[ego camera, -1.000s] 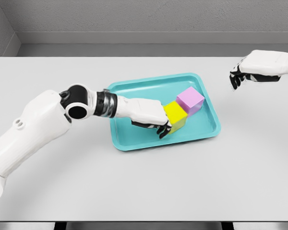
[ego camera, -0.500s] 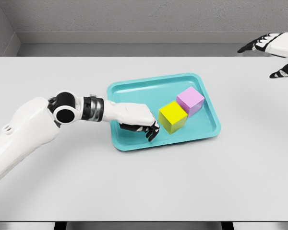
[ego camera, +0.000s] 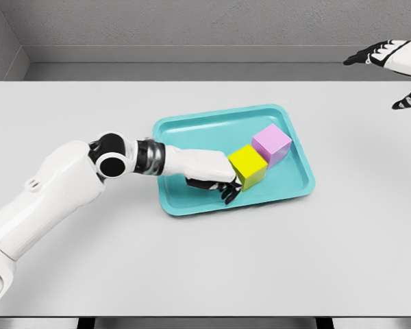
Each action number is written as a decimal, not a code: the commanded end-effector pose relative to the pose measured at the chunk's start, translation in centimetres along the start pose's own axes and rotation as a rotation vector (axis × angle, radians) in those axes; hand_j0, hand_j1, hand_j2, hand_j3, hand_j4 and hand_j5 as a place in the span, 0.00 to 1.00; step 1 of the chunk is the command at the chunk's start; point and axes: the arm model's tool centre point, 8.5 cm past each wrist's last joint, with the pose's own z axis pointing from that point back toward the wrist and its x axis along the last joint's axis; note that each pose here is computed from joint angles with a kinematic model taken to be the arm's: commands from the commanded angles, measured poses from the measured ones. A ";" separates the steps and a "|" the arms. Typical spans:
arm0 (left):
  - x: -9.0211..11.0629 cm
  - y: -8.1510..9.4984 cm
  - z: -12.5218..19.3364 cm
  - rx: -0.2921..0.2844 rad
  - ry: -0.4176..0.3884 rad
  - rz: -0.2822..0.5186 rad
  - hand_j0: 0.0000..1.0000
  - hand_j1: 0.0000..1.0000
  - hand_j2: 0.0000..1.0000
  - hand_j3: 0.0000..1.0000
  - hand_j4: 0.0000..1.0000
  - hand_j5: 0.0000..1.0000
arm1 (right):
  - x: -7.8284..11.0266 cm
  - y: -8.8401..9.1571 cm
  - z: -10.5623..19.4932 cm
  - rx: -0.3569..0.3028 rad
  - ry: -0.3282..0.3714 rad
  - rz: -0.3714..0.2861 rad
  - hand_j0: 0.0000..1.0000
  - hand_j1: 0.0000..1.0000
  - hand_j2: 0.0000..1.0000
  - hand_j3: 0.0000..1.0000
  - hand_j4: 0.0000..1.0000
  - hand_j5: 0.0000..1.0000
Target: Push two cubes
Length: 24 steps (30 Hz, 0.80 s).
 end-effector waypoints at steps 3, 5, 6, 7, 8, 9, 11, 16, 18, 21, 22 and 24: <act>0.1 0.1 -0.2 0.007 -0.005 0.007 0.28 0.28 0.28 0.28 0.28 0.28 | -0.1 0.0 0.2 0.002 0.005 -0.002 1.00 1.00 1.00 1.00 1.00 1.00; 0.0 0.0 -0.2 0.006 -0.001 0.010 0.28 0.28 0.28 0.28 0.28 0.28 | -0.1 0.1 0.2 0.004 0.007 -0.001 1.00 1.00 1.00 1.00 1.00 1.00; -0.2 0.1 -0.1 0.008 0.003 0.013 0.28 0.28 0.28 0.28 0.28 0.28 | -0.3 0.0 0.7 0.008 0.017 0.002 1.00 1.00 1.00 1.00 1.00 1.00; -0.7 0.3 0.2 0.012 0.017 0.019 0.28 0.28 0.28 0.28 0.28 0.28 | -0.5 -0.1 1.1 0.013 0.027 0.006 1.00 1.00 1.00 1.00 1.00 1.00; -1.1 0.2 0.4 0.015 0.029 0.027 0.28 0.28 0.28 0.28 0.28 0.28 | -0.5 -0.1 1.1 0.013 0.027 0.006 1.00 1.00 1.00 1.00 1.00 1.00; -1.2 0.3 0.3 0.017 0.031 0.030 0.28 0.28 0.28 0.28 0.28 0.28 | -0.5 -0.1 1.1 0.016 0.029 0.008 1.00 1.00 1.00 1.00 1.00 1.00; -1.6 0.3 0.2 0.016 0.039 0.041 0.28 0.28 0.28 0.28 0.28 0.28 | -0.5 0.0 1.1 0.017 0.029 0.007 1.00 1.00 1.00 1.00 1.00 1.00; -1.8 0.3 0.3 0.020 0.044 0.046 0.28 0.28 0.28 0.28 0.28 0.28 | -0.5 0.0 1.2 0.019 0.029 0.007 1.00 1.00 1.00 1.00 1.00 1.00; -1.6 0.5 0.0 0.022 0.039 0.044 0.28 0.28 0.28 0.28 0.28 0.28 | -0.5 0.0 1.2 0.019 0.029 0.007 1.00 1.00 1.00 1.00 1.00 1.00; -1.2 0.8 -0.5 0.027 0.025 0.041 0.28 0.28 0.28 0.28 0.28 0.28 | -0.5 0.0 1.2 0.019 0.029 0.007 1.00 1.00 1.00 1.00 1.00 1.00; -1.2 0.8 -0.6 0.028 0.022 0.039 0.28 0.28 0.28 0.28 0.28 0.28 | -0.5 0.0 1.1 0.019 0.028 0.008 1.00 1.00 1.00 1.00 1.00 1.00; -0.9 1.0 -0.9 0.031 0.015 0.036 0.28 0.28 0.28 0.28 0.28 0.28 | -0.5 0.1 1.1 0.020 0.028 0.007 1.00 1.00 1.00 1.00 1.00 1.00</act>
